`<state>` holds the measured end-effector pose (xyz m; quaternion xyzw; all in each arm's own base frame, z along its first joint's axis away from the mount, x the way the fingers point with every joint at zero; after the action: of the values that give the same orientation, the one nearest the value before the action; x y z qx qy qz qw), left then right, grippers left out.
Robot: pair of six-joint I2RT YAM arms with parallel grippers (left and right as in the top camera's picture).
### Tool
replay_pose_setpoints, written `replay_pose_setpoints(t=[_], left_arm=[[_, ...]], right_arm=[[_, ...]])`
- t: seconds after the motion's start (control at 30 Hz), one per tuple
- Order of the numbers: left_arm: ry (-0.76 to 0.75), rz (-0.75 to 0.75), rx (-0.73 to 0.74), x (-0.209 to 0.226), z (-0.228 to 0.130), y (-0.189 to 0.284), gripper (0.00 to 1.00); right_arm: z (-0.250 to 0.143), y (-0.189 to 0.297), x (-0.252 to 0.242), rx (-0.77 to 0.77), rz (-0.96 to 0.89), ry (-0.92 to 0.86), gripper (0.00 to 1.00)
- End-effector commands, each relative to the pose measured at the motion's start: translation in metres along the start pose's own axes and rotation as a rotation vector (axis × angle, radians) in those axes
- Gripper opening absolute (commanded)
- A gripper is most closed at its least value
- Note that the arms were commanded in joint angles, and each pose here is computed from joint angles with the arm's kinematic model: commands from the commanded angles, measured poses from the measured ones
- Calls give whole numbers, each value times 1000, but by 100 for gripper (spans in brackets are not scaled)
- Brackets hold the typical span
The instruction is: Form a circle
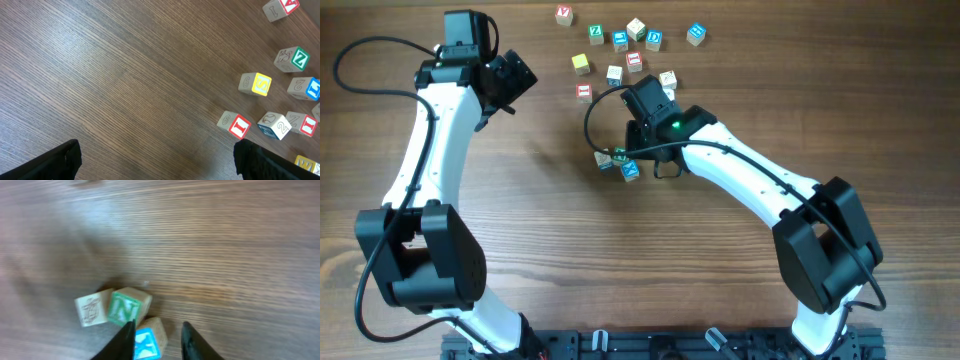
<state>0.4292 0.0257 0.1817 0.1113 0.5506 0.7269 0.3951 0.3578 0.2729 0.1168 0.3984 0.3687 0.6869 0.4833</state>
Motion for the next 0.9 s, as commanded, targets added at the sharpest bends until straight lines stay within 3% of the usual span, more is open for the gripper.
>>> replay_pose_setpoints(t=[0.0, 0.13, 0.33, 0.87], left_arm=[[-13, -4, -20, -1, 4, 4, 100], [-13, -4, -20, -1, 4, 4, 100], [-13, -4, -20, -1, 4, 4, 100], [-13, -4, -20, -1, 4, 4, 100]], right_arm=[[-4, 6, 11, 20, 63, 240, 55], [-11, 5, 7, 56, 51, 319, 68], [-27, -9, 10, 106, 45, 362, 76], [-47, -33, 15, 185, 56, 314, 72]])
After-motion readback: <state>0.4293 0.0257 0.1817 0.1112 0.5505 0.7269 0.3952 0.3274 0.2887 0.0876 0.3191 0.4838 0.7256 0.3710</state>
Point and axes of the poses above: each gripper's point midway between its finger pads, its own y axis back along the fingers, its own x axis along the line the jaws close on, z = x × y, the point moved 5 cm from there along y, back along the fingers, and after that the axes turned 7 degrees about y, right-handed, at the moved point
